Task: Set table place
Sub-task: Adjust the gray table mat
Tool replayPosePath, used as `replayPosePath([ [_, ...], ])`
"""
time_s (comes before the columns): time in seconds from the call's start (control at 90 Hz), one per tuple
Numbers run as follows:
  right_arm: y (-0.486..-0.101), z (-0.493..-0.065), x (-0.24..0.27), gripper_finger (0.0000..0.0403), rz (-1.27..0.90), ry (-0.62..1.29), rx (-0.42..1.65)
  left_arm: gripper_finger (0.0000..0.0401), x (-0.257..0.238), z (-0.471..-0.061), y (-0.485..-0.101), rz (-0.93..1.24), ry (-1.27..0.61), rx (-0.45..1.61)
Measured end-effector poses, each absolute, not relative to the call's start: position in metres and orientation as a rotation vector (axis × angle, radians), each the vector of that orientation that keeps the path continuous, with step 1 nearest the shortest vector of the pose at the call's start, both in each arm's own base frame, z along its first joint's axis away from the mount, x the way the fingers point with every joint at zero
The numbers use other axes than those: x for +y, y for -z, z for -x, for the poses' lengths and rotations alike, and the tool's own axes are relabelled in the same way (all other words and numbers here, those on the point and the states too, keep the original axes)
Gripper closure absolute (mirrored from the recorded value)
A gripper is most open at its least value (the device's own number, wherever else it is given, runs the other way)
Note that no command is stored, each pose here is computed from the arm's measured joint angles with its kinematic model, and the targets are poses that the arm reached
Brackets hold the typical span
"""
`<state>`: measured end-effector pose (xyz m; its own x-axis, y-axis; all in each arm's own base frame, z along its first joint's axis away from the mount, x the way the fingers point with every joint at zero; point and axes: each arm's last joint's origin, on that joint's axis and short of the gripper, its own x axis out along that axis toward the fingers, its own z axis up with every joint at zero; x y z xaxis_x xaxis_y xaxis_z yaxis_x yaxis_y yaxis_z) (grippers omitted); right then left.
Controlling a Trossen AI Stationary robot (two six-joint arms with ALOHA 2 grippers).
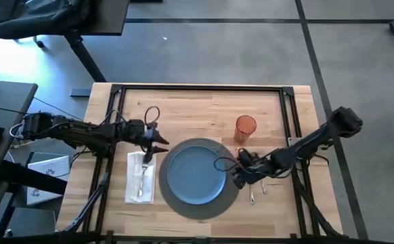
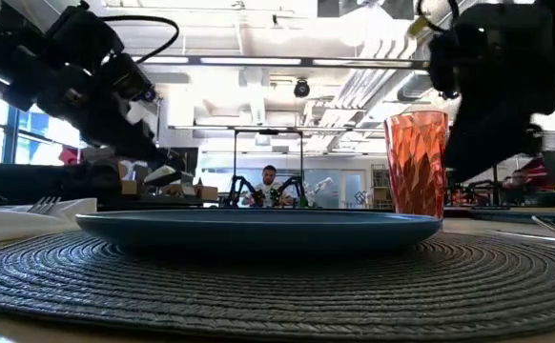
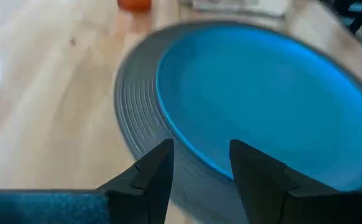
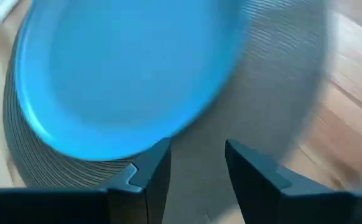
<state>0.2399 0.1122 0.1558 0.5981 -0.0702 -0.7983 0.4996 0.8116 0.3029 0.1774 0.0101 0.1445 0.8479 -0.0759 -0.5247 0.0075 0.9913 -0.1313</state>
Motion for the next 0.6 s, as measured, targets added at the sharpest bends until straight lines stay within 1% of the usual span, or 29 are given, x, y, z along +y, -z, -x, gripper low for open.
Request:
replayPosePath([
  [0.111, -0.136, -0.245, 0.114, 0.0263, -0.431, 0.286, 0.975, 0.0259, -0.004, -0.174, -0.139, 0.144, 0.046, 0.630],
  [0.2, -0.132, -0.247, 0.116, 0.0265, -0.391, 0.242, 1.031, 0.0259, -0.015, -0.172, -0.137, 0.154, 0.061, 0.667],
  [0.4, -0.134, -0.249, 0.117, 0.0278, -0.298, 0.198, 1.029, 0.0259, -0.038, -0.169, -0.134, 0.177, 0.103, 0.686],
  [0.6, -0.122, -0.251, 0.117, 0.0279, -0.166, 0.187, 1.059, 0.0259, -0.050, -0.173, -0.127, 0.144, 0.100, 0.656],
])
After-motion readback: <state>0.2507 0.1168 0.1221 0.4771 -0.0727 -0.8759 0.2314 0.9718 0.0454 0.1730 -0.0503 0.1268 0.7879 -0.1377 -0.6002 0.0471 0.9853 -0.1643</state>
